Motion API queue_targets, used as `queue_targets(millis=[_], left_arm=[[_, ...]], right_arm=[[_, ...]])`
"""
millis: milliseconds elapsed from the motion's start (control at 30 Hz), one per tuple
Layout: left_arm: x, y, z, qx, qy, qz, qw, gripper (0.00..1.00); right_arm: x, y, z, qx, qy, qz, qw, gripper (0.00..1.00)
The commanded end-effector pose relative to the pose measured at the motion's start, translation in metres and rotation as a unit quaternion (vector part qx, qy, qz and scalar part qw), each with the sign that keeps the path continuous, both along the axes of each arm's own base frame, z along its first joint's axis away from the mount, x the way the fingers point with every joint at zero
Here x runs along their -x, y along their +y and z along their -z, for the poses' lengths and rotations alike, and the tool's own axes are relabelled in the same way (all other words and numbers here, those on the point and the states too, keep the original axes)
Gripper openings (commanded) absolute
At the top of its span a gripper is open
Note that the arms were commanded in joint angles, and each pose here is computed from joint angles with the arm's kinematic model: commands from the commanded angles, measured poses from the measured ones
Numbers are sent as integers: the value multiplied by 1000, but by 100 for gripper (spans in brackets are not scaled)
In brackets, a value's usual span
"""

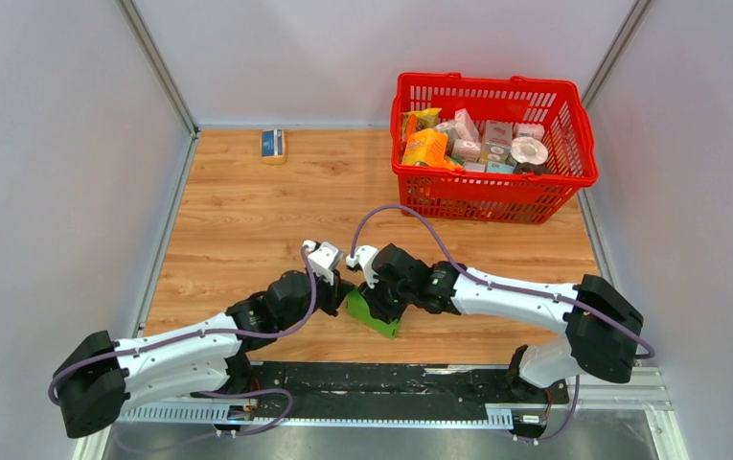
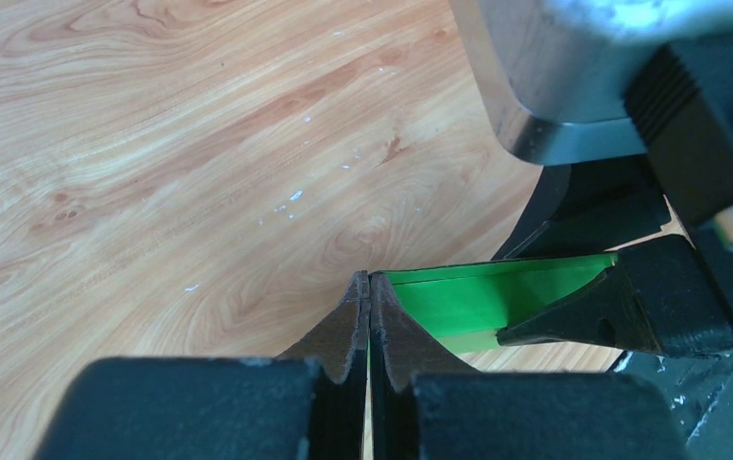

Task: Fold the paper box

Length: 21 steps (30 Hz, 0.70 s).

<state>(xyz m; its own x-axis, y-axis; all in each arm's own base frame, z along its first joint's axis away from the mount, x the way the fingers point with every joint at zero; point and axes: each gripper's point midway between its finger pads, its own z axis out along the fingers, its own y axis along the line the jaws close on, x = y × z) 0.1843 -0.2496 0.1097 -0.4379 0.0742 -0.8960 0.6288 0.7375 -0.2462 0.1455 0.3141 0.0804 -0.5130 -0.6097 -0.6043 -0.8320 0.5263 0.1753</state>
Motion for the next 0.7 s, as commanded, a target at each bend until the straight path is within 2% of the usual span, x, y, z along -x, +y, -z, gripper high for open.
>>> queue_targets(millis=[0, 367, 667], left_arm=[[6, 6, 20, -11, 14, -10, 1000, 0], [7, 8, 28, -22, -6, -6, 1000, 0], [6, 16, 43, -57, -7, -21, 998, 0]], right_arm=[[-29, 0, -21, -2, -61, 24, 998, 30], [-23, 1, -19, -18, -50, -3, 999, 28], [-24, 0, -19, -28, -47, -7, 998, 29]])
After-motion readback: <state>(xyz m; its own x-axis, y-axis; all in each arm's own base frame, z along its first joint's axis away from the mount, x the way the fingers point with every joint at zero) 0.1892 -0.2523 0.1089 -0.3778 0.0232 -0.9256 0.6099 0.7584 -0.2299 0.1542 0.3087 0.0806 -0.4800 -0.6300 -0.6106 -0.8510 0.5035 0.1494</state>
